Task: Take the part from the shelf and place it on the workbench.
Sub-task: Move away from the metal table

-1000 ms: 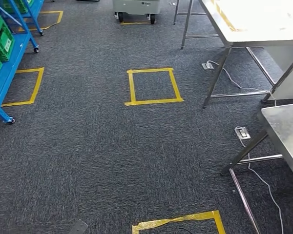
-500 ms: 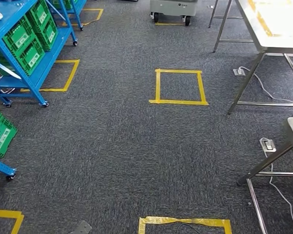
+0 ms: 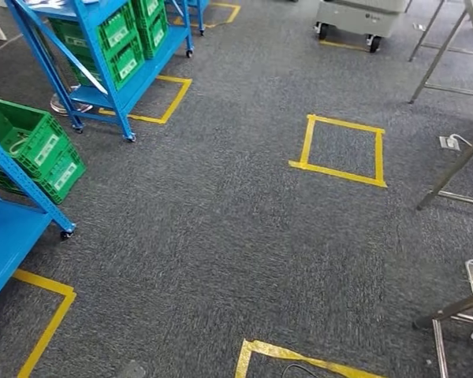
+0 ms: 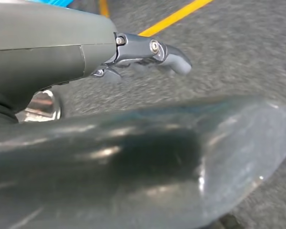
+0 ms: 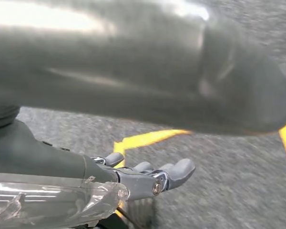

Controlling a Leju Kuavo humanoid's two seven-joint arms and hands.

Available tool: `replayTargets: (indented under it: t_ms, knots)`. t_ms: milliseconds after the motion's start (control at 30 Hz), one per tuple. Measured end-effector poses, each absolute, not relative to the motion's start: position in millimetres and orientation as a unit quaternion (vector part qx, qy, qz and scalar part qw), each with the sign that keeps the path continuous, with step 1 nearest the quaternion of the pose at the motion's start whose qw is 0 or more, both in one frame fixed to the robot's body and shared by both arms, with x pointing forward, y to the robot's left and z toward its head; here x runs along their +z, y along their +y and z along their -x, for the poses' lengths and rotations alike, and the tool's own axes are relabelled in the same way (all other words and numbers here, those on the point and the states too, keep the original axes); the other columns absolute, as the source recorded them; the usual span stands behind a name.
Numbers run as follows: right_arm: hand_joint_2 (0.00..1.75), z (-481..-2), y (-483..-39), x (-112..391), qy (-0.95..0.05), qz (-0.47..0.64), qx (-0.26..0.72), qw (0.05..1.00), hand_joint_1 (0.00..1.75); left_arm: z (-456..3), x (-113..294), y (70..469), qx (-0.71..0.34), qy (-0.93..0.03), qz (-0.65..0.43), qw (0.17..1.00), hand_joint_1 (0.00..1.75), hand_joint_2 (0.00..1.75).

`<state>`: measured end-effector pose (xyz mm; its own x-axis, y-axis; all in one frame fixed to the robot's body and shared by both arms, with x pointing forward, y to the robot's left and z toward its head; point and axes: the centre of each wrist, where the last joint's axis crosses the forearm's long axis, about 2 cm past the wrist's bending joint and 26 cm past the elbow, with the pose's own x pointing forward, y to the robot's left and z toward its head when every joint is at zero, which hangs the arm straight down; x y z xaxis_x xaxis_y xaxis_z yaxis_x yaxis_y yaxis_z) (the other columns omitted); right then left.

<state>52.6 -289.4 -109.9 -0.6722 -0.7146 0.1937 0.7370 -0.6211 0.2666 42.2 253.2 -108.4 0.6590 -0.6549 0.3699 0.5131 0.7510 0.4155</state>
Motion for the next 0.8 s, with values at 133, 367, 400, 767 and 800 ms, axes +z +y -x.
replayTargets:
  t_ms: [133,367,400,767,800]
  knots:
    - [0.00,-47,-289,-111,-0.161,0.039,-0.900,0.404,0.00,-42,-108,252,-0.323,-0.261,-0.135,0.900,0.00,0.00]
    - [0.00,-44,-289,-111,-0.160,0.042,-0.900,0.402,0.00,-38,-109,252,-0.318,-0.267,-0.130,0.900,0.00,0.00]
    - [0.00,-45,-289,-111,-0.160,0.041,-0.901,0.402,0.00,-38,-109,252,-0.318,-0.267,-0.130,0.900,0.00,0.00]
    - [0.00,-42,-289,-111,-0.159,0.044,-0.902,0.399,0.00,-35,-109,253,-0.319,-0.275,-0.128,0.898,0.00,0.00]
    - [0.00,-42,-289,-111,-0.159,0.044,-0.902,0.399,0.00,-35,-109,253,-0.319,-0.275,-0.128,0.898,0.00,0.00]
